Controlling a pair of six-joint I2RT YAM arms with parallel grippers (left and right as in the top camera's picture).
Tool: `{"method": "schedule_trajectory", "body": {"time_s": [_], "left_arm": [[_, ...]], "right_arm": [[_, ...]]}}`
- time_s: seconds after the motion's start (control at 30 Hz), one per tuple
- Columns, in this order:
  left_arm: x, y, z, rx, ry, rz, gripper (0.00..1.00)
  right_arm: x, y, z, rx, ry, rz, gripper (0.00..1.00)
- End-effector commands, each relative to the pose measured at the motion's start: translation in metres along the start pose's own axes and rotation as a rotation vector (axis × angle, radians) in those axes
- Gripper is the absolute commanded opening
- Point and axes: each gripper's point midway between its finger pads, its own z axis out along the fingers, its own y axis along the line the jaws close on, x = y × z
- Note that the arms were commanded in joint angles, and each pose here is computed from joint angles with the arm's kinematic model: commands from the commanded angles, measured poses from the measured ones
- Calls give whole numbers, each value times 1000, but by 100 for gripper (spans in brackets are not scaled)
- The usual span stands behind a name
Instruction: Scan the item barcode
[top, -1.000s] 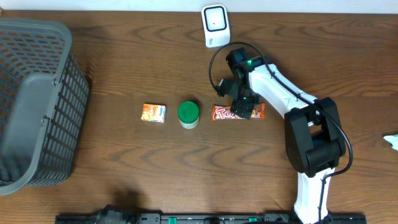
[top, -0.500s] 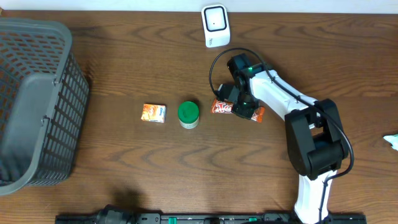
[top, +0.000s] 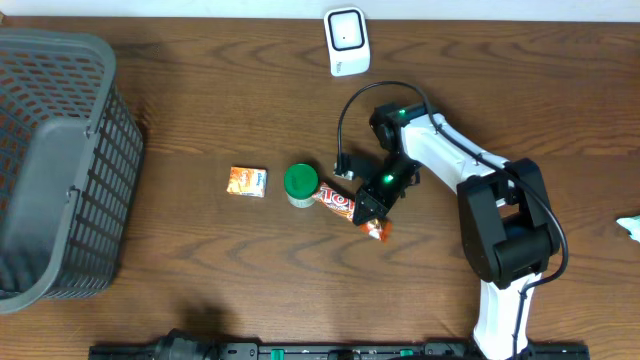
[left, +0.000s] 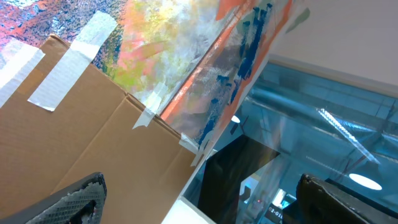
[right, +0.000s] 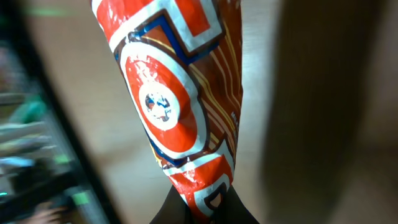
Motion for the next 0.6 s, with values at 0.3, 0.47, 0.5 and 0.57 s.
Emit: {"method": "schedule_trajectory", "body": {"time_s": [0.3, 0.47, 0.5, 0.57], "left_arm": [[-2, 3, -2, -7, -7, 10, 98], [-2, 3, -2, -7, -7, 10, 98], [-2, 3, -2, -7, -7, 10, 98], [-2, 3, -2, -7, -7, 10, 98]], "right_arm": [[-41, 60, -92, -635, -440, 306, 1], [-40, 61, -125, -769, -523, 461, 6], [-39, 62, -130, -794, -525, 501, 13], [-36, 62, -133, -815, -511, 558, 11]]}}
